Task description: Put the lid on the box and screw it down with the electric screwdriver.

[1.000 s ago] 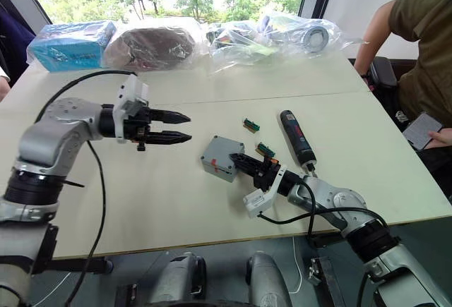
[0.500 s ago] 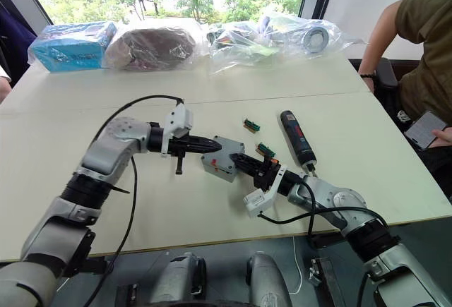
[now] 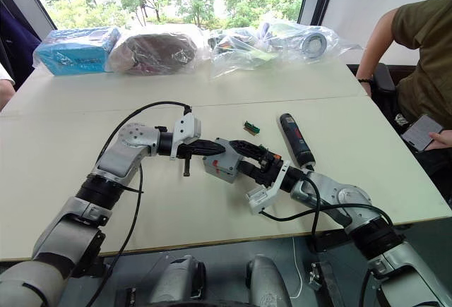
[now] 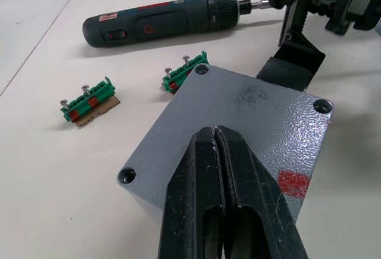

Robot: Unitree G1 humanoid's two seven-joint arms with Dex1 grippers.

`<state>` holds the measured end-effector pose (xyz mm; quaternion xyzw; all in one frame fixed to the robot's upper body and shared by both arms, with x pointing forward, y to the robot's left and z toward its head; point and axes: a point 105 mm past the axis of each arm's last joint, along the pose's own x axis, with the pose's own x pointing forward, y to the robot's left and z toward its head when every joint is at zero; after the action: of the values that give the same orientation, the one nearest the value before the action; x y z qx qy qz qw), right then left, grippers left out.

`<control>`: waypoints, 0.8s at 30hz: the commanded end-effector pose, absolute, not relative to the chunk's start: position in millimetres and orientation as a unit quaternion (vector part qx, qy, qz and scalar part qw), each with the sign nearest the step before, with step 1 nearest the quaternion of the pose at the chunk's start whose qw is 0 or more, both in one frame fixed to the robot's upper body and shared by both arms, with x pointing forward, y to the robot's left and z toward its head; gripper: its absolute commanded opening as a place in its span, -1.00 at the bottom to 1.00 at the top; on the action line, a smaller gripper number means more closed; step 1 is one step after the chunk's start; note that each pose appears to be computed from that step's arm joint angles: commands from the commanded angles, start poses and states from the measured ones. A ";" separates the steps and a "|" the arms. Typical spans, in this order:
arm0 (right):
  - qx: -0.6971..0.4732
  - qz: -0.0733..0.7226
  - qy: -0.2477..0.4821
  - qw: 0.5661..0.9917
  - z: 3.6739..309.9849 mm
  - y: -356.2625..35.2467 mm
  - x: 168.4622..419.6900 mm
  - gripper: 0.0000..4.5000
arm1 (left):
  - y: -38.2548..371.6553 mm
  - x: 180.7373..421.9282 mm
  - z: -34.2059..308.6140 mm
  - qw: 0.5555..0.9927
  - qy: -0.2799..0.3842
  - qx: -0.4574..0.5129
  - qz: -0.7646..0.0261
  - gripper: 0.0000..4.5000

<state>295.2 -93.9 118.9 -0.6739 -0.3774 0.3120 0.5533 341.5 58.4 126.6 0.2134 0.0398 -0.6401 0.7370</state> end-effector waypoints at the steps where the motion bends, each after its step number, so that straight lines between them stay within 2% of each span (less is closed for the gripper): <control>1: -0.685 0.336 -0.355 0.540 109.9 -105.0 294.2 0.99 | 70.0 330.0 88.9 0.712 0.125 0.225 -0.654 -1.00; 3: -0.683 0.341 -0.359 0.537 112.5 -106.6 292.7 0.99 | 74.4 323.2 82.3 0.695 0.139 0.233 -0.666 -1.00; 16: -0.670 0.358 -0.369 0.536 125.5 -117.0 286.7 0.99 | 76.6 326.6 68.3 0.702 0.163 0.227 -0.655 -1.00; 24: -0.671 0.367 -0.387 0.514 128.5 -116.5 278.5 0.99 | 76.1 329.8 63.4 0.703 0.182 0.216 -0.652 -1.00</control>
<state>282.8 -115.2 120.7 -0.6703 -0.3720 0.3696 0.5251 338.0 61.5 118.6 0.2079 0.0635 -0.6618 0.7175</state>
